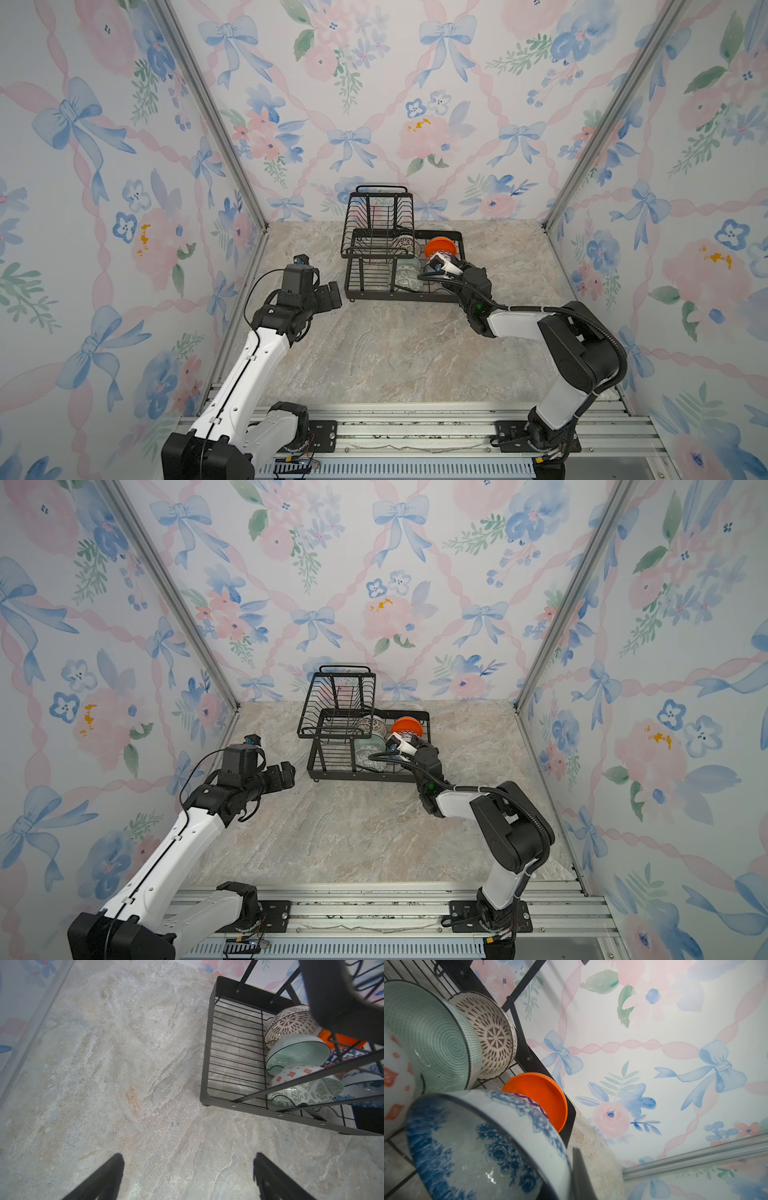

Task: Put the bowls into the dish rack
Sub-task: 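Lower the blue-and-white bowl into the rack slot beside the orange-patterned bowl with the right gripper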

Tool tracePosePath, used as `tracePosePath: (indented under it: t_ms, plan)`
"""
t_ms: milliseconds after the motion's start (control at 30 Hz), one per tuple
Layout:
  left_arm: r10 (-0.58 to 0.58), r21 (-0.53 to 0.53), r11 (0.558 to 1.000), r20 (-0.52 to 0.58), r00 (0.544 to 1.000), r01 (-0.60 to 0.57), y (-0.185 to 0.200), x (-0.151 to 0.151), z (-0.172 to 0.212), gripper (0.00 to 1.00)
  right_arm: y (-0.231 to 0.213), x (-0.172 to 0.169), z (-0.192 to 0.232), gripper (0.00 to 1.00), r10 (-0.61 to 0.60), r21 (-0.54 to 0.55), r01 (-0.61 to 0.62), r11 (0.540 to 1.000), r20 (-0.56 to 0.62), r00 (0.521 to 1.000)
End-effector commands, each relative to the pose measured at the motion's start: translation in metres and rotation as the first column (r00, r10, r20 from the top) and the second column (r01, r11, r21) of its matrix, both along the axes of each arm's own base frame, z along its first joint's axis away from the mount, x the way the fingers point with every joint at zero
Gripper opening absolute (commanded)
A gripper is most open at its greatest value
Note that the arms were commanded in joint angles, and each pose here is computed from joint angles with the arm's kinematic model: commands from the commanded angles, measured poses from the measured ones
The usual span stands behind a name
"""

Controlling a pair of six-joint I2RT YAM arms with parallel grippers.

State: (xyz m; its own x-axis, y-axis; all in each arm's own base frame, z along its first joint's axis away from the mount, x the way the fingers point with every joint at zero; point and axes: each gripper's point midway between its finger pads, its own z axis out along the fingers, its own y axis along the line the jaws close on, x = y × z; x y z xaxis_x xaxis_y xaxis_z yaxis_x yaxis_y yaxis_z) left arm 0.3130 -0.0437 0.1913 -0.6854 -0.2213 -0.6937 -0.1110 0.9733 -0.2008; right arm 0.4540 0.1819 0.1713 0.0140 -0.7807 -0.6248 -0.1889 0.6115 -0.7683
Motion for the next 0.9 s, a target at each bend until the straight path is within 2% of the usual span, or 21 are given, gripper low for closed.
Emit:
tracePosePath:
  t_ms: [0,633,867]
  plan:
    - [0.007,-0.003,1.000,-0.027,1.000,-0.007,0.002,-0.002,-0.010,0.98,-0.009,0.004,0.011,0.00,-0.026,-0.011,0.027,1.000,0.071,0.997]
    - [0.016,-0.001,1.000,-0.039,0.999,-0.016,0.004,-0.003,-0.015,0.98,-0.010,0.009,-0.019,0.00,-0.019,-0.156,0.027,0.987,0.053,0.998]
    - [0.019,-0.003,1.000,-0.039,0.999,-0.019,0.004,-0.004,-0.015,0.98,-0.002,0.007,-0.033,0.00,0.040,-0.158,-0.046,0.986,-0.038,0.998]
